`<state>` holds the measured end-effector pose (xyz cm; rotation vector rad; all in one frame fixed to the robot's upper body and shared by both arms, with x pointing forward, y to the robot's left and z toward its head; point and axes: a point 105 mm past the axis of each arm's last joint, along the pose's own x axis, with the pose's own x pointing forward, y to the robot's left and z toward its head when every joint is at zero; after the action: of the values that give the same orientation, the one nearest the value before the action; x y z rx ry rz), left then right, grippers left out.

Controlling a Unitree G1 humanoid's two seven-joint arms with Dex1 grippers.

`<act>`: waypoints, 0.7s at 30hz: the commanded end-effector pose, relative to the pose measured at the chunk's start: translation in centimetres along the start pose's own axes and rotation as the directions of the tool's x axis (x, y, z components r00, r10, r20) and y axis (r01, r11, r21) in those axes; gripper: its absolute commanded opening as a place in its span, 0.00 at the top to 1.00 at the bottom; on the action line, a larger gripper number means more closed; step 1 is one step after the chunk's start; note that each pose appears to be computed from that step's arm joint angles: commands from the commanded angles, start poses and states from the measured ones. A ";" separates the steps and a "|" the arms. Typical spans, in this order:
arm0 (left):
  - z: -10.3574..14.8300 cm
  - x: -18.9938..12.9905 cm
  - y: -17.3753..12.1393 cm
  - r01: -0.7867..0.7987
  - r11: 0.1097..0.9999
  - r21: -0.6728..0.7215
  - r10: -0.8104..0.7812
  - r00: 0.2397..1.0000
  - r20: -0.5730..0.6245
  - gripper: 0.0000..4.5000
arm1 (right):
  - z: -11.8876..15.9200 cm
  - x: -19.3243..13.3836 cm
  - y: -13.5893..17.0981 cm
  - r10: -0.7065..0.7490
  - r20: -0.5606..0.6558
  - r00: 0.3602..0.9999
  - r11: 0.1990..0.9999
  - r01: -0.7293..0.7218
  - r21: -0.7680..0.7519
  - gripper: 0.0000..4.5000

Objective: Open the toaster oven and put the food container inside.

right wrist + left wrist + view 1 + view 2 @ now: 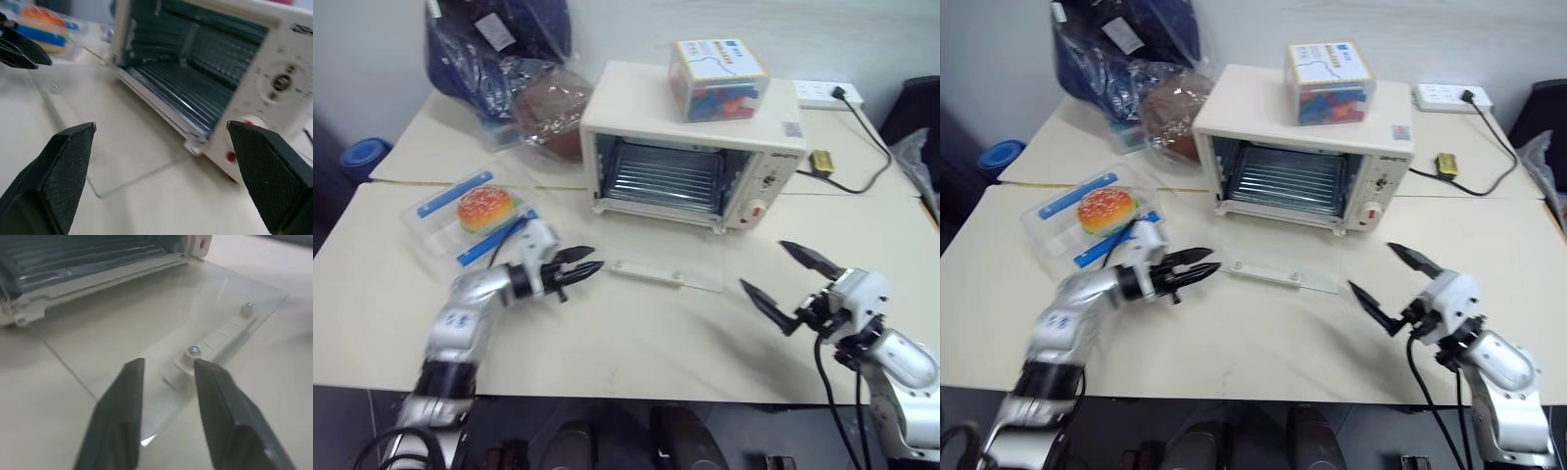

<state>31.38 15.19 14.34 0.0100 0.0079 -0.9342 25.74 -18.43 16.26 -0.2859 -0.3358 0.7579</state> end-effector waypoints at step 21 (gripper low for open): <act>4.1 -20.4 9.0 -0.759 0.498 -0.420 0.773 0.608 -0.182 0.01 | -0.6 3.2 4.0 0.323 0.203 0.924 0.946 -0.323 -0.035 0.00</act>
<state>26.02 37.34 18.12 -0.3994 0.1530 0.0458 25.97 -13.35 14.40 -0.2526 -0.4584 1.1178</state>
